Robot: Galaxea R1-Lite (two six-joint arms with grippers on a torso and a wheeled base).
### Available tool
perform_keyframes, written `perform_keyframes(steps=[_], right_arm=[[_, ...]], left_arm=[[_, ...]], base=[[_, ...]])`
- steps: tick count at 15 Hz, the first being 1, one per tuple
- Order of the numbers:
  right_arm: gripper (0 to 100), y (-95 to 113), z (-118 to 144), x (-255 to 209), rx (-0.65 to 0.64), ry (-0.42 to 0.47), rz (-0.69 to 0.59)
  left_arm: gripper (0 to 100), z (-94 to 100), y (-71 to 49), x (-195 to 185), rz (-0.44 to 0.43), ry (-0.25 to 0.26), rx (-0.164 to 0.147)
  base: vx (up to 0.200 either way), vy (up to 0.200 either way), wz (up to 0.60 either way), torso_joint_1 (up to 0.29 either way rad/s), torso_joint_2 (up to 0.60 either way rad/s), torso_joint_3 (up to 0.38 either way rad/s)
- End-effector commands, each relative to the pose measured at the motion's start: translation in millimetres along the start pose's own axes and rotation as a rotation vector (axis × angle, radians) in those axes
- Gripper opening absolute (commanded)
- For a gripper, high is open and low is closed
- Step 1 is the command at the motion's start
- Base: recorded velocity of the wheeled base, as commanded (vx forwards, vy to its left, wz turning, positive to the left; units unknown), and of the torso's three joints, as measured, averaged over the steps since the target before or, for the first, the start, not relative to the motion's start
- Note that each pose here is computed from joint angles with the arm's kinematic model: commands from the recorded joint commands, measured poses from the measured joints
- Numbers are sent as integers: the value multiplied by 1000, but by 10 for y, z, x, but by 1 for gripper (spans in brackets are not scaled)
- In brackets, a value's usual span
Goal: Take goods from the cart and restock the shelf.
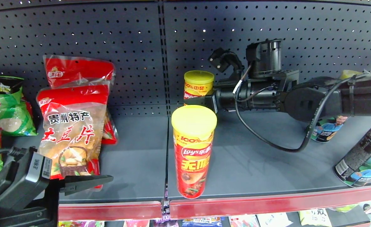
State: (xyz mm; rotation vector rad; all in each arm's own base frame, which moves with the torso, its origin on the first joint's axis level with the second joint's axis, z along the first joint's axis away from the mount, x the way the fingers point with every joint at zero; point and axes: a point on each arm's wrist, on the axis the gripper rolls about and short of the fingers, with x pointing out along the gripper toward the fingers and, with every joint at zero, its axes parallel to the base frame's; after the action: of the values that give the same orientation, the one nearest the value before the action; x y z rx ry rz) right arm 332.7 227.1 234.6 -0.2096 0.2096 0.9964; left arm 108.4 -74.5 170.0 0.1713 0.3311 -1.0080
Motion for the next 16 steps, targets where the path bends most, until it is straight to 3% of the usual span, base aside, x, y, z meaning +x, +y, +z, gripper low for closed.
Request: perform_keyframes(steps=[1, 2, 9, 16], right_arm=[[0, 10, -5, -10, 2, 4, 2], [100, 6, -8, -15, 0, 4, 0], [100, 101, 52, -298, 6, 8, -38], [100, 634, -289, -1410, 51, 75, -128]], left_arm=[[100, -5, 0, 4, -1, 2, -1], [100, -4, -1, 1, 0, 1, 0], [100, -19, 16, 34, -2, 19, -11], [100, 95, 217, 353, 35, 91, -43]], base=[[0, 0, 0, 0, 0, 0], [0, 0, 0, 0, 0, 0], [0, 0, 0, 0, 0, 0], [0, 0, 0, 0, 0, 0]])
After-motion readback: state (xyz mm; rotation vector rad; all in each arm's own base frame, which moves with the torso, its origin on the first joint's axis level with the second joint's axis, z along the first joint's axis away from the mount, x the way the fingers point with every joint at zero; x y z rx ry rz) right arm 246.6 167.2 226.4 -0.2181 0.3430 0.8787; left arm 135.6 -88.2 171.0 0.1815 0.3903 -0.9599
